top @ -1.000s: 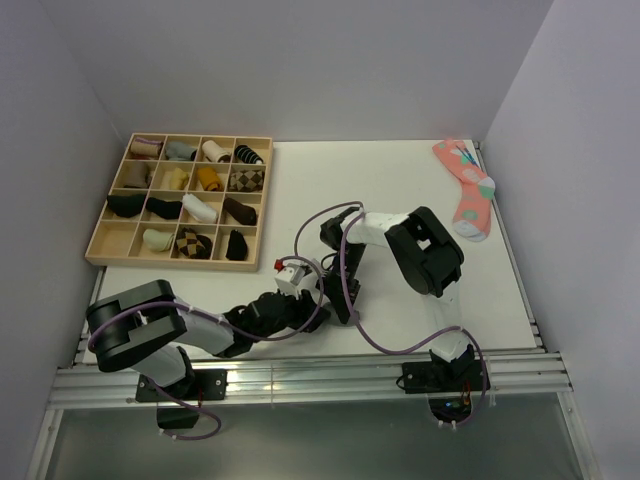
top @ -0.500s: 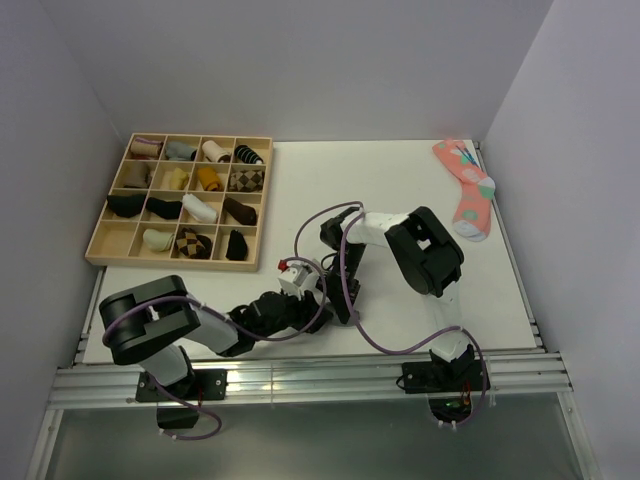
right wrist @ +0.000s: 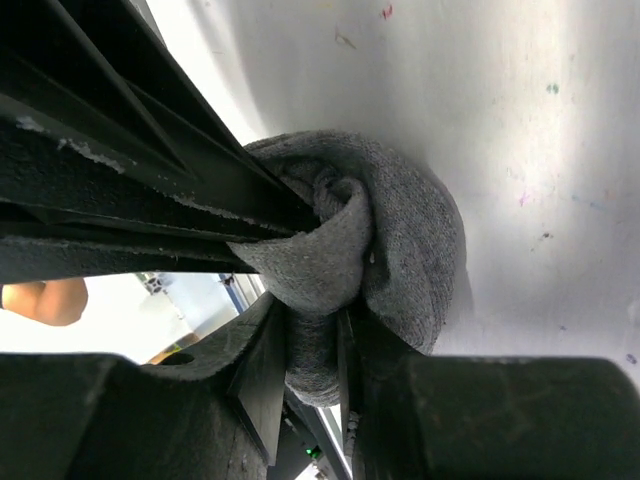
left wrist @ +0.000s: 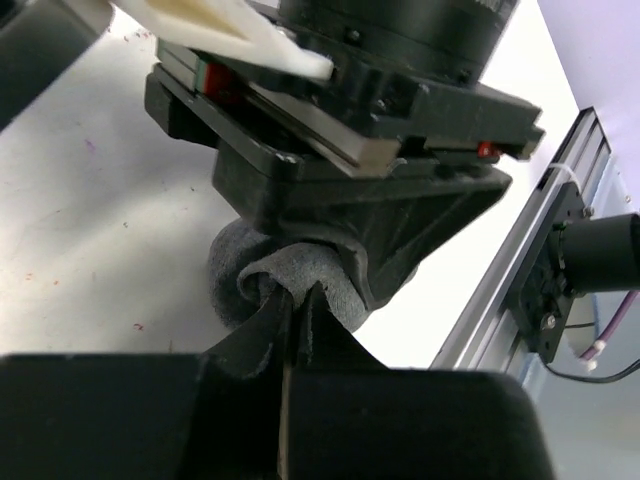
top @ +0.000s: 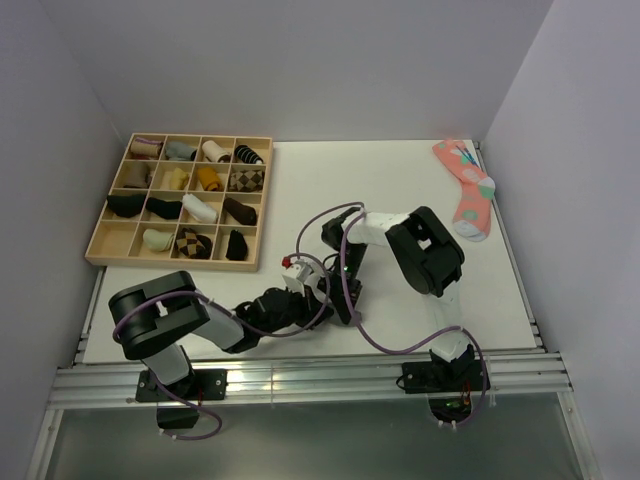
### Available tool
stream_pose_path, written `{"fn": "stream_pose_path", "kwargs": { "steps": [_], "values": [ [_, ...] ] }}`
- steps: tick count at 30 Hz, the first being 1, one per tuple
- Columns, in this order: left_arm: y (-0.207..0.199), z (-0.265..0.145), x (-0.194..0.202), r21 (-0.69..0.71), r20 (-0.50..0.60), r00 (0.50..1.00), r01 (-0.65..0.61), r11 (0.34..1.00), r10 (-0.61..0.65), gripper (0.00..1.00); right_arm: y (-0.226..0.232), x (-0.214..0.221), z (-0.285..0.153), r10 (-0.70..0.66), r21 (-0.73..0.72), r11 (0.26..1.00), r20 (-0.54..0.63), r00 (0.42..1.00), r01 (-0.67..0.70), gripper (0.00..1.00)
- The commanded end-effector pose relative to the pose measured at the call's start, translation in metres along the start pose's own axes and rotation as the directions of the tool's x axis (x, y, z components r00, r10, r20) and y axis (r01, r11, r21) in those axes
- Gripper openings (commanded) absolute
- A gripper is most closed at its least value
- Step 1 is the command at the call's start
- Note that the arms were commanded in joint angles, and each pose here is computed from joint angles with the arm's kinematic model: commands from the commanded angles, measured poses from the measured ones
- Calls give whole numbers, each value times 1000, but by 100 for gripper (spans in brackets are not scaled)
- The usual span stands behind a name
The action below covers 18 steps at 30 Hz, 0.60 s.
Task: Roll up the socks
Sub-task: Roll the sock at the center of the board.
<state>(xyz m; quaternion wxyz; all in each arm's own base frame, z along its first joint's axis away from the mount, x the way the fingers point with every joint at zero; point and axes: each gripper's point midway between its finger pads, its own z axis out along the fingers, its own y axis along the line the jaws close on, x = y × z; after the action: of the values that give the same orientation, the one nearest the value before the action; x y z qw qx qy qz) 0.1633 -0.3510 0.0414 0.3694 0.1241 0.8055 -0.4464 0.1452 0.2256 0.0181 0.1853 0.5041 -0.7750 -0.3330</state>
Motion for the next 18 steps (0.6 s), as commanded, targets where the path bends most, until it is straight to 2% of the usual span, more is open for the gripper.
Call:
{"fn": "stream_pose_path", "kwargs": {
  "steps": [1, 4, 10, 18],
  "values": [
    [5, 6, 6, -51, -41, 998, 52, 997, -54, 0, -33, -1, 6, -70, 132, 989, -15, 997, 71, 30],
    [13, 6, 17, -105, -95, 992, 73, 992, -83, 0, -36, -7, 3, -78, 168, 983, 16, 997, 75, 37],
    [31, 5, 33, -218, -158, 979, 89, 972, -126, 0, -38, -19, -11, -99, 233, 969, 80, 992, 78, 45],
    [42, 5, 46, -298, -211, 964, 96, 950, -164, 0, -35, -26, -46, -157, 307, 948, 211, 965, 87, 49]
  ]
}}
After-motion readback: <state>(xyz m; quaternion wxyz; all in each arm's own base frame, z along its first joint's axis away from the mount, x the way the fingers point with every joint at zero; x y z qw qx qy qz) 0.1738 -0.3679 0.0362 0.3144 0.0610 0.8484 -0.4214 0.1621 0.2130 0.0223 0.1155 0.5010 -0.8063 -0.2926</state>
